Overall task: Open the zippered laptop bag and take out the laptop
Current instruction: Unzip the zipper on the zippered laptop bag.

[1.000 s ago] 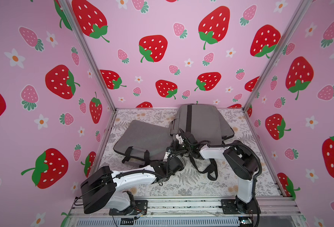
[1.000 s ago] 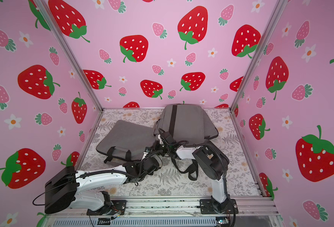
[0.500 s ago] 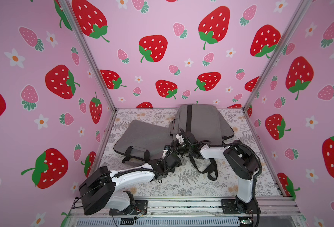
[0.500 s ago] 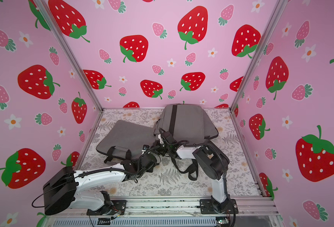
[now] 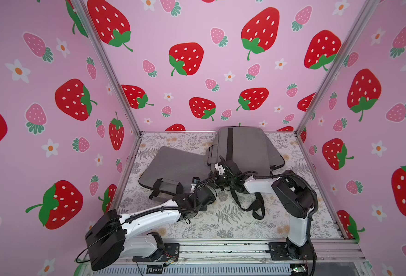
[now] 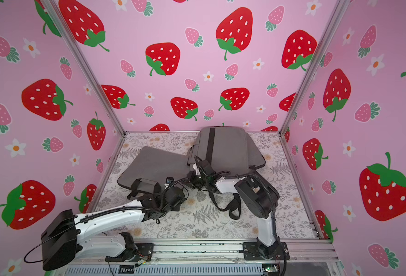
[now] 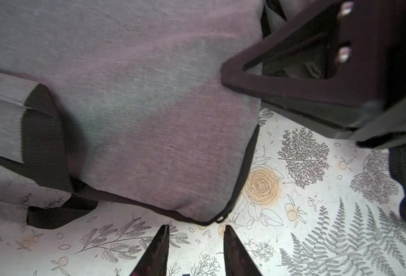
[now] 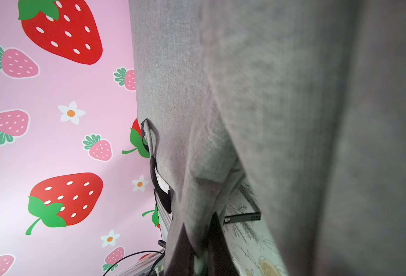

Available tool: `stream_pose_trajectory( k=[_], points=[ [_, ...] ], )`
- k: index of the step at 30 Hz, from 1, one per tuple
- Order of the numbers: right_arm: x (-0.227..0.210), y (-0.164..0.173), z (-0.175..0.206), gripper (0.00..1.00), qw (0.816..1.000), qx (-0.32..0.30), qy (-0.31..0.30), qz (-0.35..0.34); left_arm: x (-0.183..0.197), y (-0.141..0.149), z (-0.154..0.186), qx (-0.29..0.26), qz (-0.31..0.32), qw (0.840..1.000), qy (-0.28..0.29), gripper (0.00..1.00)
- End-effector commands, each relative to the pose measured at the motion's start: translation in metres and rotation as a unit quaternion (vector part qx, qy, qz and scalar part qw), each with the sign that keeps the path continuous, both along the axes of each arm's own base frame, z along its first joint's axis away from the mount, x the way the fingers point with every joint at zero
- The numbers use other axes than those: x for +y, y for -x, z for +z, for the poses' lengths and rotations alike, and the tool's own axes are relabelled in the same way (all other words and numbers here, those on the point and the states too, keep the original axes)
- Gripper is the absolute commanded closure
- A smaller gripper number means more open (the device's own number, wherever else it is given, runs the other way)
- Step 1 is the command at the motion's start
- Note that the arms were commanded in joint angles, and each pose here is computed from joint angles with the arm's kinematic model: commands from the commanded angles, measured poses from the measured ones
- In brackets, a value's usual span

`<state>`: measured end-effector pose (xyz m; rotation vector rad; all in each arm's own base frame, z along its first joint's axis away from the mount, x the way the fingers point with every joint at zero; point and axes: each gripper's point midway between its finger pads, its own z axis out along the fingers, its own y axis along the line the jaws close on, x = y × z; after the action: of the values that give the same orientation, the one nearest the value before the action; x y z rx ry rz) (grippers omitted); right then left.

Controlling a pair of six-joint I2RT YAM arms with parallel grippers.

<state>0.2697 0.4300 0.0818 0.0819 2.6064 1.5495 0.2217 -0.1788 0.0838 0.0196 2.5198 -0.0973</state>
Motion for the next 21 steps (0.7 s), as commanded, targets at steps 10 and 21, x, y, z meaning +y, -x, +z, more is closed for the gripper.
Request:
stream_pose_trajectory(
  k=[10, 21],
  points=[
    [-0.003, -0.003, 0.014, 1.0, 1.0, -0.005, -0.013, 0.0, -0.02, -0.012, 0.0, -0.003, -0.003, 0.999, 0.053, 0.59],
    [-0.003, -0.003, 0.011, 1.0, 1.0, -0.002, -0.005, 0.0, -0.038, -0.022, -0.017, 0.008, 0.018, 0.998, 0.066, 0.58]
  ],
)
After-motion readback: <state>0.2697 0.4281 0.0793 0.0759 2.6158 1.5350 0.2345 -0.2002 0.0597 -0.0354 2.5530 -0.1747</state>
